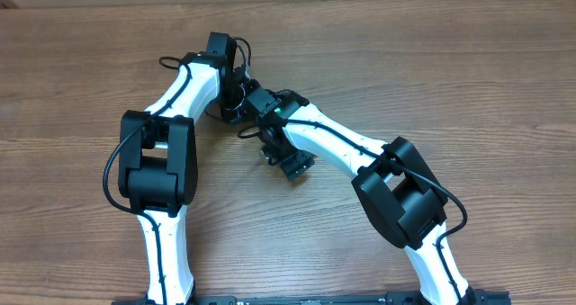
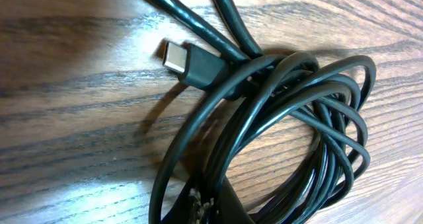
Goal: Untangle cables
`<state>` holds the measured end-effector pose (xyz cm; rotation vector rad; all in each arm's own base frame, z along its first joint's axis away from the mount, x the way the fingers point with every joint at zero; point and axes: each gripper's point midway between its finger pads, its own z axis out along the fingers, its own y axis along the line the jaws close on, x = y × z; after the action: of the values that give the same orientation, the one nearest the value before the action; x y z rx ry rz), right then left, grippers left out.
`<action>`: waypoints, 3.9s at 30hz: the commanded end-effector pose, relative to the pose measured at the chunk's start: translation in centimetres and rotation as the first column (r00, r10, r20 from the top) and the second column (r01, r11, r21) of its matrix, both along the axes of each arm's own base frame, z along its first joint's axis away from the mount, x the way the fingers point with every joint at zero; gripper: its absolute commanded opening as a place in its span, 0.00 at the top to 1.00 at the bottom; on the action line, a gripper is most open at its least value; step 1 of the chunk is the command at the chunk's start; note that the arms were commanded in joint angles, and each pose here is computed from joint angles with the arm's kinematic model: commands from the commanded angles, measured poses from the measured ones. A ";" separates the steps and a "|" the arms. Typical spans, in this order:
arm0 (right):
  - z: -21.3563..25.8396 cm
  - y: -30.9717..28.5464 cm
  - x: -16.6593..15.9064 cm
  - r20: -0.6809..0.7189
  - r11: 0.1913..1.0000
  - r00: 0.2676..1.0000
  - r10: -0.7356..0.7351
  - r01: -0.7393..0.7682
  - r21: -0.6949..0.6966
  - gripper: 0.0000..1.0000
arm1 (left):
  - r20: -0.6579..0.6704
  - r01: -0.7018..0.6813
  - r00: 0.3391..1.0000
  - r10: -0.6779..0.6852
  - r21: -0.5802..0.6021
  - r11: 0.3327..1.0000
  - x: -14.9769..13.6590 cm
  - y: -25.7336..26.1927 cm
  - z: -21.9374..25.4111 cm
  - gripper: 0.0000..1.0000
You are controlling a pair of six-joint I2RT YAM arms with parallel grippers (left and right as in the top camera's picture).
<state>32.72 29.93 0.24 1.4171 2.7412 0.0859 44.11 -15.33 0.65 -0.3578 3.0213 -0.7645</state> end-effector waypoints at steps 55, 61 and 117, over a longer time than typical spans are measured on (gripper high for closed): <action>3.1 -5.8 0.4 0.002 0.284 0.298 0.955 -0.912 0.297 0.96 | 0.295 0.658 0.717 -0.632 0.016 0.753 -2.5 -1.3 1.9 0.87; 4.2 -3.7 0.7 0.190 0.187 0.271 0.944 -0.911 0.368 0.96 | 0.367 0.707 0.670 -0.645 -0.052 0.705 -3.2 -2.5 3.1 0.85; 6.3 -9.4 2.1 0.376 0.239 0.580 0.723 -0.720 0.651 0.77 | 0.174 0.518 0.844 -0.507 -0.022 0.855 -1.9 -0.7 6.6 0.47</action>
<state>33.70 21.63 6.37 -0.0812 3.2794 1.3971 40.82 -16.05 7.13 0.7792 2.8811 -0.9104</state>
